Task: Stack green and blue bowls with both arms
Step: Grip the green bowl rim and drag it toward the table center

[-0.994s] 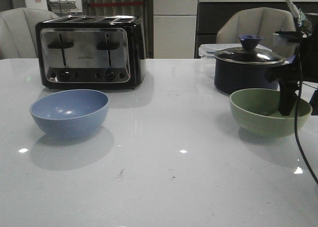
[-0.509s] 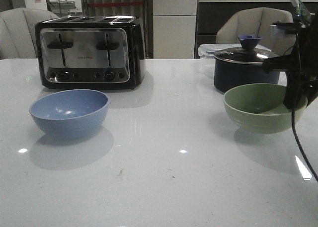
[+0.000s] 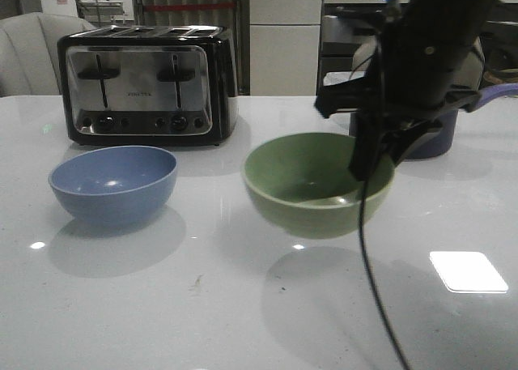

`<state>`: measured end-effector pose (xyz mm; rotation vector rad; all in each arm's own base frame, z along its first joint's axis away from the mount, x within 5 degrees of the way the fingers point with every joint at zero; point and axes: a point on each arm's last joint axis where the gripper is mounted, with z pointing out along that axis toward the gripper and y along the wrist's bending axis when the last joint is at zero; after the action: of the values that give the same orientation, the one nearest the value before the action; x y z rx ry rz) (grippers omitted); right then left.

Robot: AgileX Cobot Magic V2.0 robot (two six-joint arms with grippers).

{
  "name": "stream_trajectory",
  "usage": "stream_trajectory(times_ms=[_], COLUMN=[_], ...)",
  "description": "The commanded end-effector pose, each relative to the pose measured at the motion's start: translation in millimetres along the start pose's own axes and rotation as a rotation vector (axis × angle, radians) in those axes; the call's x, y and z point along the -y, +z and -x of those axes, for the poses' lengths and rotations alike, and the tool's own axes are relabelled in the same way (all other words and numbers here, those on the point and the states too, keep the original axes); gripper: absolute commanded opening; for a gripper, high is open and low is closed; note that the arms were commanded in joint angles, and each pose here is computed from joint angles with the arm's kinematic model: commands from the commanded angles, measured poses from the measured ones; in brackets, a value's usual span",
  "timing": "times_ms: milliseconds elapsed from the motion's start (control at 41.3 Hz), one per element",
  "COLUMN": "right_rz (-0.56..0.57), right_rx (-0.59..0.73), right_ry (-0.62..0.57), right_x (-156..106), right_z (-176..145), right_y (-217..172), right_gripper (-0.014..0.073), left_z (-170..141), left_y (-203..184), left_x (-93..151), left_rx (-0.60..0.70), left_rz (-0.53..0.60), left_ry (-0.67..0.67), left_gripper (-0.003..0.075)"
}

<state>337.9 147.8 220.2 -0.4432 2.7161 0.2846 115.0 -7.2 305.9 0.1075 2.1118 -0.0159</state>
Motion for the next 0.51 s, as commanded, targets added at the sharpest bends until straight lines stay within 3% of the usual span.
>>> stream_trajectory(times_ms=[0, 267, 485], right_rz=[0.051, 0.094, 0.092], right_rx=[0.126, 0.093, 0.088], right_ry=[-0.012, -0.002, -0.002], right_x=[-19.0, -37.0, -36.9], right_z=[9.4, 5.3, 5.0], right_y=[-14.4, 13.8, 17.5], right_gripper=[0.0057, 0.0087, 0.0391], left_z=[15.3, 15.3, 15.3], left_y=[-3.6, -3.6, -3.6], left_x=[-0.5, -0.5, -0.5], left_rx=[0.100, 0.100, 0.100], left_rz=[0.002, 0.002, 0.002], left_ry=[-0.003, -0.003, -0.003], left_gripper=[0.0527, 0.0527, 0.0527])
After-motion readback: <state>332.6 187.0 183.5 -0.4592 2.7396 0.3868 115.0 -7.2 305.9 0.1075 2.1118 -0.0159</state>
